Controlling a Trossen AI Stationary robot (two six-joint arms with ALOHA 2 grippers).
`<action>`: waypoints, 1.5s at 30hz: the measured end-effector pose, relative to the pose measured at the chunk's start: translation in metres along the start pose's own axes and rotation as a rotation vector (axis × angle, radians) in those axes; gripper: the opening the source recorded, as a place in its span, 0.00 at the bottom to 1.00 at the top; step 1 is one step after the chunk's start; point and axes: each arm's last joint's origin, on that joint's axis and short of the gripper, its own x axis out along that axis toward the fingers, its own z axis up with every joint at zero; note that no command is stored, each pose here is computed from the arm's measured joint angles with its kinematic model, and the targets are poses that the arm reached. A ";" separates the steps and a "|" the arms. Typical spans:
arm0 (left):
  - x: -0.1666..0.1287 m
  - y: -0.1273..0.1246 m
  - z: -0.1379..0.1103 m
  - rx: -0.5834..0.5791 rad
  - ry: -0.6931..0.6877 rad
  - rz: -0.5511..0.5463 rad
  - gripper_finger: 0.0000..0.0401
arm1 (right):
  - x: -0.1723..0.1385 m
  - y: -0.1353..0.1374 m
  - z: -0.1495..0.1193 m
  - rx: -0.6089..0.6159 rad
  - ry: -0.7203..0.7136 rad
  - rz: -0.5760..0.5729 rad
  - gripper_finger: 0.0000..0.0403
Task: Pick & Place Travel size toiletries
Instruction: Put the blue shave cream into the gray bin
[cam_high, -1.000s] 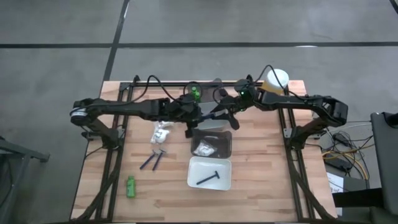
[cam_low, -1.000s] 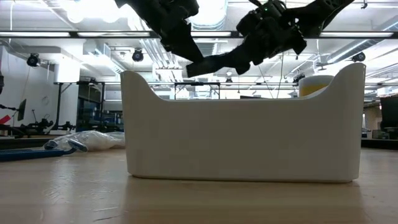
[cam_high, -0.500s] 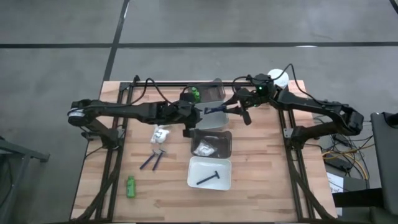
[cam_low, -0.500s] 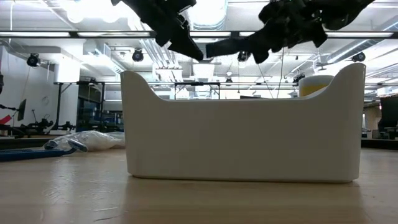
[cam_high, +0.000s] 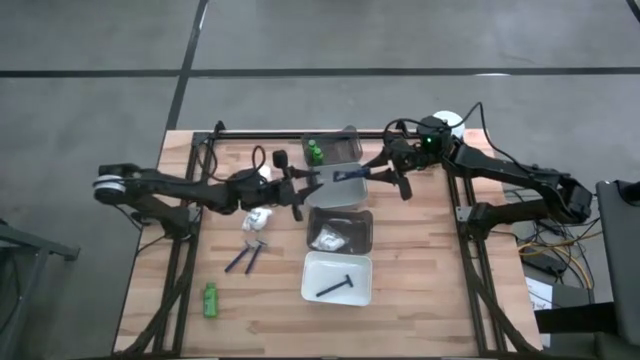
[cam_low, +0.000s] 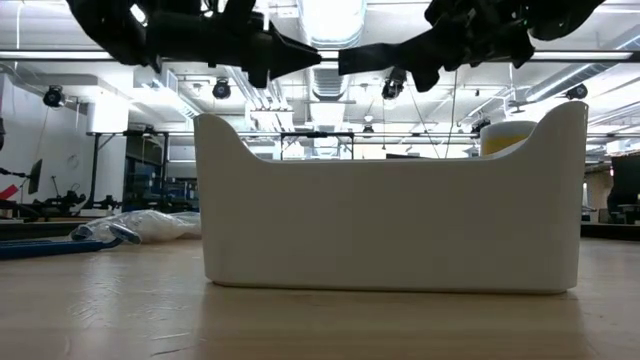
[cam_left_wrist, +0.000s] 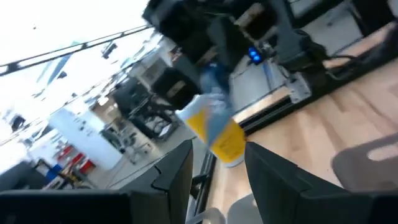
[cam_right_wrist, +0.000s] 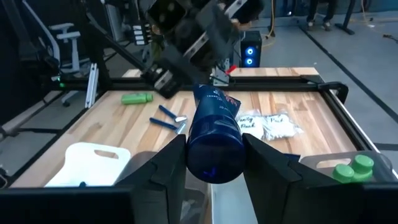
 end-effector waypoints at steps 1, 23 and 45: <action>0.001 -0.002 -0.001 0.008 -0.004 -0.014 0.38 | 0.001 -0.001 0.000 0.001 -0.006 0.000 0.32; 0.048 -0.003 0.003 0.015 -0.002 -0.007 0.38 | 0.001 -0.001 0.003 0.003 -0.030 -0.001 0.32; 0.052 -0.002 0.005 -0.074 0.001 0.007 0.02 | 0.001 -0.001 0.004 0.034 -0.034 -0.009 0.40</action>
